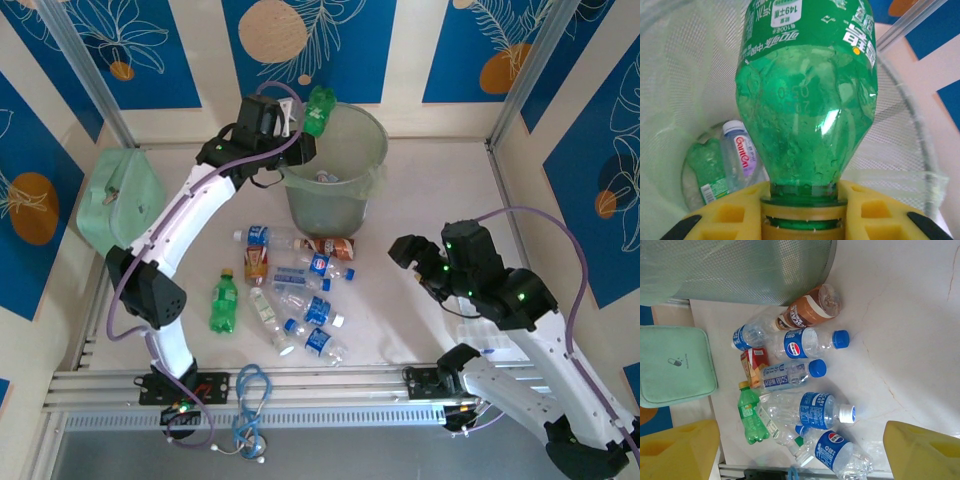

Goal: Put the plastic bottles in the bin

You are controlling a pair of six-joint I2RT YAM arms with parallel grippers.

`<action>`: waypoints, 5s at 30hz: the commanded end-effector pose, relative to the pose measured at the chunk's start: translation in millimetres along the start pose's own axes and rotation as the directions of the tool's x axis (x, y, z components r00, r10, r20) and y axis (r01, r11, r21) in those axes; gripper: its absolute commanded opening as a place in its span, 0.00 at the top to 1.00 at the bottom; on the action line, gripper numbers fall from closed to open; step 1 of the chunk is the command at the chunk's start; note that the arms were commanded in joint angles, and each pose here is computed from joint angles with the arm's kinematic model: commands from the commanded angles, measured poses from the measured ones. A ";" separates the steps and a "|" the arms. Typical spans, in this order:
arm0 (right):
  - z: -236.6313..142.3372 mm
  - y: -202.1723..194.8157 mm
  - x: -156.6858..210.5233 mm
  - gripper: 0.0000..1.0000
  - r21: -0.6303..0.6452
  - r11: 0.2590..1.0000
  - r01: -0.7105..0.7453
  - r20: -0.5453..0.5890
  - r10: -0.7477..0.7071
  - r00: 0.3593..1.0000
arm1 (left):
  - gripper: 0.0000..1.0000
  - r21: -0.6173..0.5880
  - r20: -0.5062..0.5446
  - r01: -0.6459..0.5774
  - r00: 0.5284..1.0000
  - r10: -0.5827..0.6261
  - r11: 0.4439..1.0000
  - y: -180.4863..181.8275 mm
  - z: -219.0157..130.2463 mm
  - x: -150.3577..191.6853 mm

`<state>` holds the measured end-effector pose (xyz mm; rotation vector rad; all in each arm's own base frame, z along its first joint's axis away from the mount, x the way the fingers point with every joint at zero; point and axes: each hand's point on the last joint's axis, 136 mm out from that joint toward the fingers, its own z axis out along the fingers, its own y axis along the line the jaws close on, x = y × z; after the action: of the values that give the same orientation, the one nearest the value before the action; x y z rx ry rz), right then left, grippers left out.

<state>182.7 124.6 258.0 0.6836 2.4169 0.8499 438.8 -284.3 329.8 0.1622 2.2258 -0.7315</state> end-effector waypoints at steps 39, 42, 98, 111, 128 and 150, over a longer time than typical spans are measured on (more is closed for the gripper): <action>34.8 25.4 19.7 0.14 -0.010 0.994 0.109 -0.072 -0.109 0.991 | 0.00 -0.514 -0.138 0.149 0.958 -0.253 0.845 194.0 -145.0 246.3; 36.5 26.6 21.3 0.13 -0.003 0.993 0.116 -0.080 -0.116 0.990 | 0.01 -0.532 -0.153 0.162 0.947 -0.283 0.831 202.0 -137.8 256.7; 39.5 38.2 19.5 0.14 -0.003 0.992 0.129 -0.089 -0.129 0.988 | 0.45 -0.572 -0.304 0.276 0.803 -0.513 0.772 233.1 -89.0 323.0; 27.0 115.9 53.5 0.14 -0.309 0.888 0.340 -0.099 -0.386 0.917 | 0.48 -0.282 -0.014 0.436 0.889 -0.458 0.855 157.1 -130.5 183.9; -0.3 214.0 67.1 0.07 -0.643 0.678 0.356 -0.069 -0.515 0.854 | 0.52 0.749 0.009 0.446 0.734 -0.679 0.491 -6.0 -181.0 17.6; 18.0 240.1 41.5 0.05 -0.730 0.638 0.245 -0.053 -0.410 0.911 | 0.56 0.918 -0.130 0.361 0.667 -0.733 0.166 -57.1 -183.0 10.0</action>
<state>228.6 320.7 394.9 -0.1896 2.0256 1.6018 307.6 -238.1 422.8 -0.3676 1.3451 -2.1475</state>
